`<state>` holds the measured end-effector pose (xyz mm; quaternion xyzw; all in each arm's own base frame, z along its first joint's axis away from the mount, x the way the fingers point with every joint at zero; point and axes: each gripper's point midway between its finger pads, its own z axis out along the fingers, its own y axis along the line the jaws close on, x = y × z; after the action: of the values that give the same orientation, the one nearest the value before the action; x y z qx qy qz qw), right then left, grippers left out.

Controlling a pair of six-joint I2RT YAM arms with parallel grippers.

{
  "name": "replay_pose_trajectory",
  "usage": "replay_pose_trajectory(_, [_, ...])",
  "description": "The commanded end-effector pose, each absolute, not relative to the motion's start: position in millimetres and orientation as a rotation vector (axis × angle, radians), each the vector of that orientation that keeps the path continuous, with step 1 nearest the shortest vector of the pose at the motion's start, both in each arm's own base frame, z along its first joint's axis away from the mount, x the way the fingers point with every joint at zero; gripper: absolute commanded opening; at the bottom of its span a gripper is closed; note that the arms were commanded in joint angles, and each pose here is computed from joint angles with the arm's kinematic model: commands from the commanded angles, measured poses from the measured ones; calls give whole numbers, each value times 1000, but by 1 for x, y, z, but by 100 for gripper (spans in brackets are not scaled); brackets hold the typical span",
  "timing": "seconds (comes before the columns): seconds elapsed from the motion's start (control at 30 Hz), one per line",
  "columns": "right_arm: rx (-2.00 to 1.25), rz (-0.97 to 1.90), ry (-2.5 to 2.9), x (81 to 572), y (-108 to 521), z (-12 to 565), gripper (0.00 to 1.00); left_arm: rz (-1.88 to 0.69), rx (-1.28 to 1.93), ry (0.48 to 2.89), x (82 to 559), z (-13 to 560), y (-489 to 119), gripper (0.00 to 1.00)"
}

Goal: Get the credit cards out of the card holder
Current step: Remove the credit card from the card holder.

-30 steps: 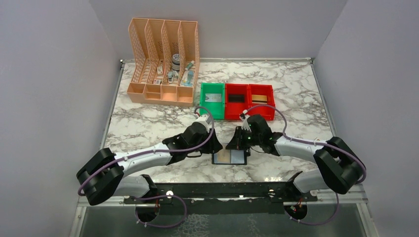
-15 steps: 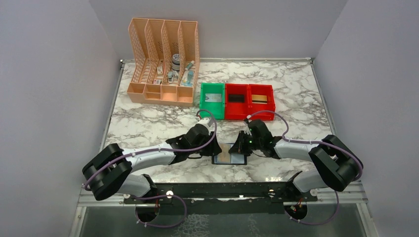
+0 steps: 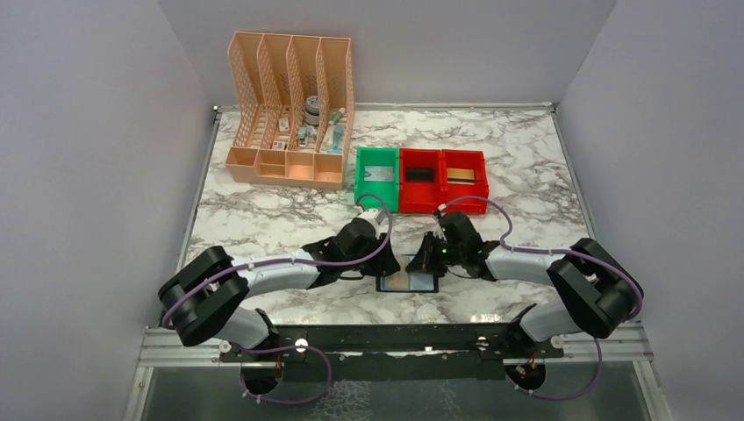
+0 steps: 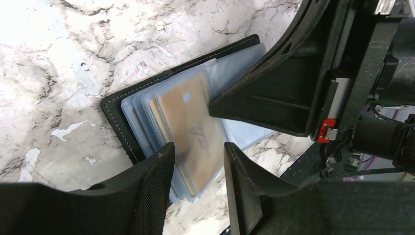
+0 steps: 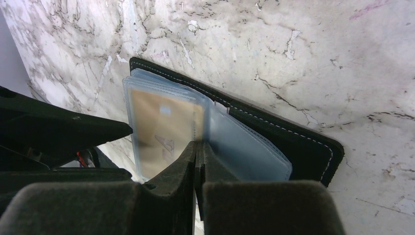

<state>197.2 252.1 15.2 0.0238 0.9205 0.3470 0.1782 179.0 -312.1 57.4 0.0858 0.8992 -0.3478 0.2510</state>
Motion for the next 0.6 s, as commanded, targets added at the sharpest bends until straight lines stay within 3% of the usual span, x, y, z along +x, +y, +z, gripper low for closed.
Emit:
replay_pose_trajectory(0.0, [136,754,2699,191,223,-21,2,-1027,251,2408,181,69,-328,45])
replay_pose_trajectory(0.57, [140,762,2697,190,223,-21,2,-931,178,2447,185,56,-315,45])
